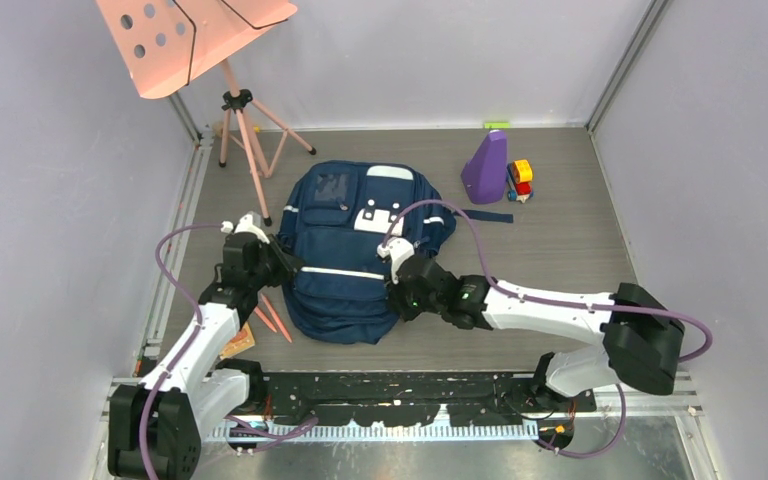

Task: Pack the student bag
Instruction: Unzip the student bag.

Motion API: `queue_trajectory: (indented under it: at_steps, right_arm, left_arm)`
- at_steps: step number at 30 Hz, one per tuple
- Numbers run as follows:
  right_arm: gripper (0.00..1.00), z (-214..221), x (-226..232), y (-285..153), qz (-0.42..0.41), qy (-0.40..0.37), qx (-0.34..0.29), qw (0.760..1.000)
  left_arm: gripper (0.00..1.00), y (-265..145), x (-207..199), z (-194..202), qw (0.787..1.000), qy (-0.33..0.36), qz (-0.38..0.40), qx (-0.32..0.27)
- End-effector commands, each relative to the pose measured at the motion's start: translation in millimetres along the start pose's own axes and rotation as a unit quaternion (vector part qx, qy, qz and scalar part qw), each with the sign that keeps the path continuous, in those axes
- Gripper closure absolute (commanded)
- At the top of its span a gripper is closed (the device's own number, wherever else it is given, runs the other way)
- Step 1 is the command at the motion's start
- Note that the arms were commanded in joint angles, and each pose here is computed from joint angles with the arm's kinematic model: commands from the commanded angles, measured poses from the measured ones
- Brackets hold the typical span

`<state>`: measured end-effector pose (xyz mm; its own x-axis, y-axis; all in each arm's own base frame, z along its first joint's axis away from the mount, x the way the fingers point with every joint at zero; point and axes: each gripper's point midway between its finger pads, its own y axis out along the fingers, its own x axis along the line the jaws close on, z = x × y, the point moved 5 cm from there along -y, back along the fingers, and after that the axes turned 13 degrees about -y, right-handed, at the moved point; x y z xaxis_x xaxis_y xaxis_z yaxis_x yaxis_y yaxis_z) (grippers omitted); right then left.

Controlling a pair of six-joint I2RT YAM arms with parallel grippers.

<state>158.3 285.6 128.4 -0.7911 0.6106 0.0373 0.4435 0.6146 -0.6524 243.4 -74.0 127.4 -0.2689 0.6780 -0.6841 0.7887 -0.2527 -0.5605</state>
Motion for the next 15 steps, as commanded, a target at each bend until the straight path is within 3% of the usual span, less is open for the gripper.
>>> queue_trajectory:
  at_steps: [1, 8, 15]
  right_arm:
    - [0.99, -29.2, 33.7, 8.5, -0.023, 0.020, -0.039, 0.999]
    - [0.99, -53.7, 55.2, 40.2, -0.030, 0.031, -0.068, 0.997]
    - [0.99, -70.1, 36.8, 53.2, 0.046, 0.037, -0.086, 0.995]
  left_arm:
    - [1.00, 0.0, -9.6, -8.4, 0.999, -0.019, 0.020, -0.031]
    - [1.00, -0.1, -11.4, -2.1, 0.999, -0.017, 0.024, -0.022]
    - [1.00, -2.5, -16.1, 15.2, 0.999, -0.014, 0.034, -0.003]
